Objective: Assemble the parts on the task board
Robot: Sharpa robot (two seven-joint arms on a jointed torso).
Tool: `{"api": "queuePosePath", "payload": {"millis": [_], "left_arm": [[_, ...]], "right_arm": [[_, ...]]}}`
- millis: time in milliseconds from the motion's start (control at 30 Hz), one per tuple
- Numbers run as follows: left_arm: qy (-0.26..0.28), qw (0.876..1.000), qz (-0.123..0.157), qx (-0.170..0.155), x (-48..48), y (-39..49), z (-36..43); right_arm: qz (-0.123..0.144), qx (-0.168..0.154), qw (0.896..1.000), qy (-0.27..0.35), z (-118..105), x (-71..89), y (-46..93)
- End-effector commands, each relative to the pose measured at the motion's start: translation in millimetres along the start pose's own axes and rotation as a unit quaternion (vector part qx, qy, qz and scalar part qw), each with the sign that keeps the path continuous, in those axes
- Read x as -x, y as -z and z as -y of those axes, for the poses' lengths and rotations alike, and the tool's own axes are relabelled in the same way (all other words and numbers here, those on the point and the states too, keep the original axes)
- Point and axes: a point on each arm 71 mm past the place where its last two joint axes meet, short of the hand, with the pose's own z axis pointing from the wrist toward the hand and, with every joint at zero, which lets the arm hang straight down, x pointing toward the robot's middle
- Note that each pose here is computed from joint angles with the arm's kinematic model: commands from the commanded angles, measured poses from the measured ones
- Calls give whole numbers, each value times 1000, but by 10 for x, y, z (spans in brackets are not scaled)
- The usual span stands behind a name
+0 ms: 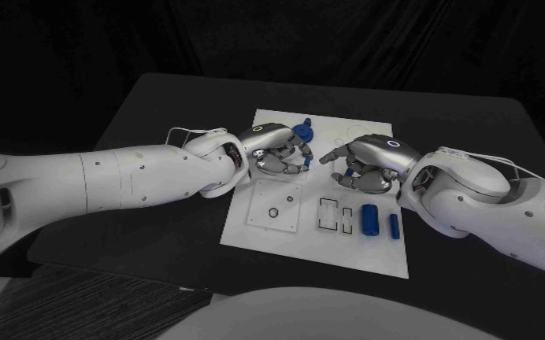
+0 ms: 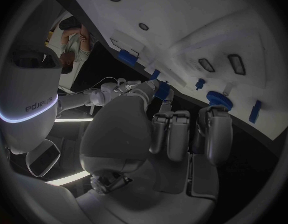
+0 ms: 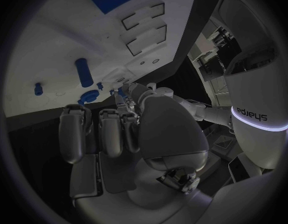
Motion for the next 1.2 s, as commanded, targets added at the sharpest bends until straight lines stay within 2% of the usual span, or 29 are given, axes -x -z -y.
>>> {"api": "queuePosePath", "payload": {"millis": [33,167,367,733,1200], "left_arm": [[5,1000,-10,13,-11,13,-35],[4,999,-16,29,-8,29,-91],[4,999,-24,42,-8,38,-146],[3,998,-26,49,-39,2,-174],[3,998,-23,53,-98,1,-217]], "right_arm": [[30,-2,1000,1,14,65,61],[43,-7,999,3,53,121,141],[45,-16,999,3,99,148,211],[44,-24,999,4,137,157,259],[44,-24,999,4,142,156,265]]}}
